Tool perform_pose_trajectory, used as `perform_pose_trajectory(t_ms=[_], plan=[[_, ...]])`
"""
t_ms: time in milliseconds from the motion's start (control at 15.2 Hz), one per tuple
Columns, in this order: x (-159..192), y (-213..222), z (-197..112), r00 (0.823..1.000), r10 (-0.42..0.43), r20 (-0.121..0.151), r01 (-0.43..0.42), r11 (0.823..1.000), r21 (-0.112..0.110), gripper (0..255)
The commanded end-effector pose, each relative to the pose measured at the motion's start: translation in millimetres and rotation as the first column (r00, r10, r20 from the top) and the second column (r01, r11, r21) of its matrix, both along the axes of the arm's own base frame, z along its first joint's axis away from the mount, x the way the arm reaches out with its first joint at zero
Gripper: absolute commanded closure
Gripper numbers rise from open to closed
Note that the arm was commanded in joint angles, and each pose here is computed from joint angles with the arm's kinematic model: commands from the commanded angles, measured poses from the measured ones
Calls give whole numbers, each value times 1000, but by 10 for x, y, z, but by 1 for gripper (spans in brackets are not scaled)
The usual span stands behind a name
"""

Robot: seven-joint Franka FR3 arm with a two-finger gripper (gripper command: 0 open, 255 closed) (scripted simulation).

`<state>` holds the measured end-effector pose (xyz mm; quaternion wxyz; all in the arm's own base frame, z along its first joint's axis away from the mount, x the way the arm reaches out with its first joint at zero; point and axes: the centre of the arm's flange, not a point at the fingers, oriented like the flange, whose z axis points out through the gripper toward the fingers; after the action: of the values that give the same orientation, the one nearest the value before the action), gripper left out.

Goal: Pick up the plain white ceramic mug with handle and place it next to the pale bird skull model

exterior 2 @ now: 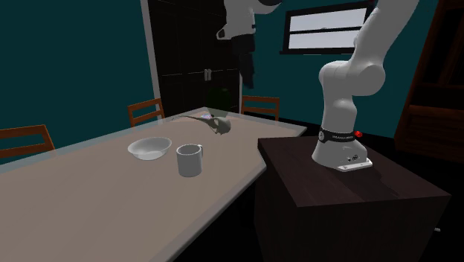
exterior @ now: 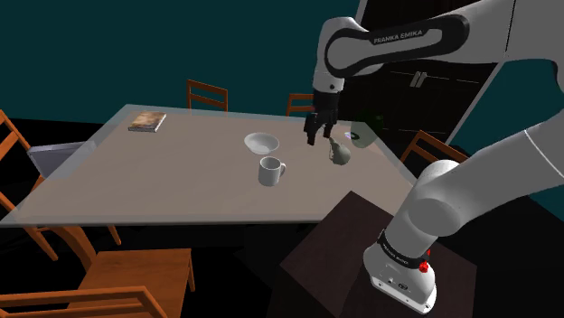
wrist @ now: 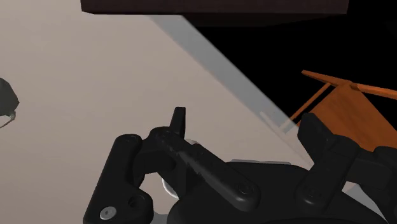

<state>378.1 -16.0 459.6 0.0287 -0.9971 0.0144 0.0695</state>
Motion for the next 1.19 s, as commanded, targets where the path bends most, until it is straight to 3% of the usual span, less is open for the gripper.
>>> perform_pose_trajectory(t_ms=[0,1122], plan=[[169,30,-178,1000,-3,11,3,1000,-5,0],[1599,40,-1805,997,-25,77,29,999,-46,0]])
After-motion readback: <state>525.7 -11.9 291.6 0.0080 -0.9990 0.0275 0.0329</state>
